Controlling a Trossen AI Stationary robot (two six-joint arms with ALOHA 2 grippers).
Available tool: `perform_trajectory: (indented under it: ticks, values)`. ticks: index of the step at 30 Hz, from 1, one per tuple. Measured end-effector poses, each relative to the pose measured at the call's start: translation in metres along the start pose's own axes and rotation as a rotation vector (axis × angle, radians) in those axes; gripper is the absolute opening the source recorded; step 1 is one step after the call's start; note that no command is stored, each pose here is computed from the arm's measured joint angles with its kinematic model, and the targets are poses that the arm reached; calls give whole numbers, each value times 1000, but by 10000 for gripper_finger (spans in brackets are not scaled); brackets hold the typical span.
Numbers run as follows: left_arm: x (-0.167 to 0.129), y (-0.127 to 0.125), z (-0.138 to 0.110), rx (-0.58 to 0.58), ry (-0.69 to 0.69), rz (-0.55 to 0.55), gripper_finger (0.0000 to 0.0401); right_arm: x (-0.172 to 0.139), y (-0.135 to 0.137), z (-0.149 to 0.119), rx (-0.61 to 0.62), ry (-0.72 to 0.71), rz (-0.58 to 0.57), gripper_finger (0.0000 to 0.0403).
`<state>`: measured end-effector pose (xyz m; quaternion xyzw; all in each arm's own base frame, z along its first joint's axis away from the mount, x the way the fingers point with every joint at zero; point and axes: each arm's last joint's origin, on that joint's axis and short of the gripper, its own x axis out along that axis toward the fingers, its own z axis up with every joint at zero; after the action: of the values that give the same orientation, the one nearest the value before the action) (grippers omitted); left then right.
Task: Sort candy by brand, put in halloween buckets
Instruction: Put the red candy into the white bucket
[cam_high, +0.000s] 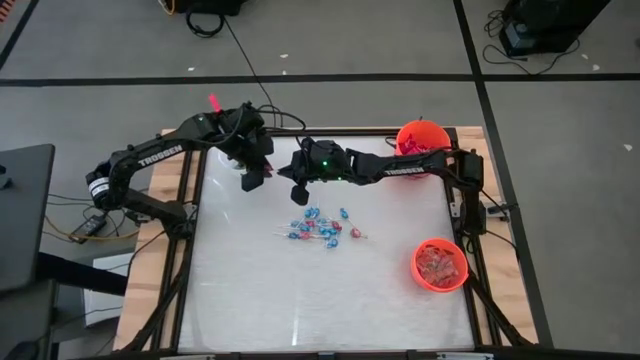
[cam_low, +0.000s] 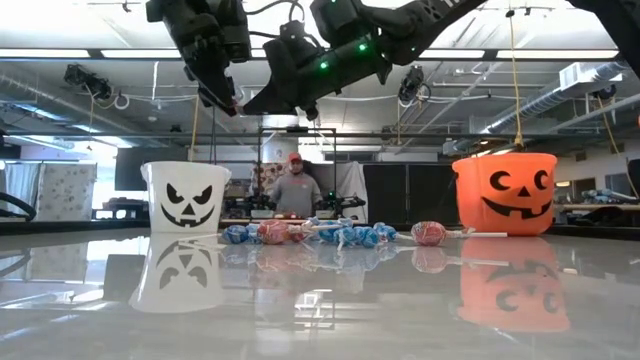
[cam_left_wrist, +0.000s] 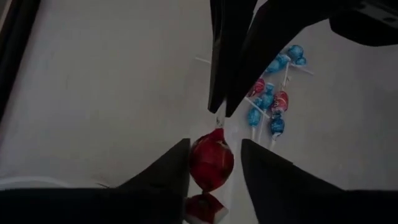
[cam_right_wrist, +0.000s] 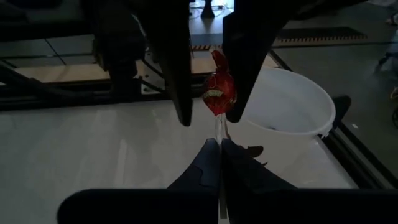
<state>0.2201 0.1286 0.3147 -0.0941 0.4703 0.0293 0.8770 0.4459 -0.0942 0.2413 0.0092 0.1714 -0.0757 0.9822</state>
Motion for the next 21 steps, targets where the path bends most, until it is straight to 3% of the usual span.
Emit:
perform_trajectory:
  ticks: [5, 9, 12, 15, 18, 21]
  values:
    - [0, 0, 0, 2, 0, -1, 84, 0, 0, 0, -2, 0, 0, 10]
    - [0, 1, 0, 2, 0, 3, 76, 0, 0, 0, 16, 2, 23, 15]
    - [-2, 6, -2, -9, 12, 66, 76, -1, -7, -2, 108, 28, 20, 51]
    - [-7, 22, -7, -54, 55, 229, 76, -3, -18, -12, 232, 123, -7, 104]
    - [-15, 43, -15, -152, 79, 354, 81, -6, -26, -24, 320, 240, -42, 153]
    - [-21, 64, -27, -287, 94, 394, 83, -12, -33, -39, 430, 397, -104, 181]
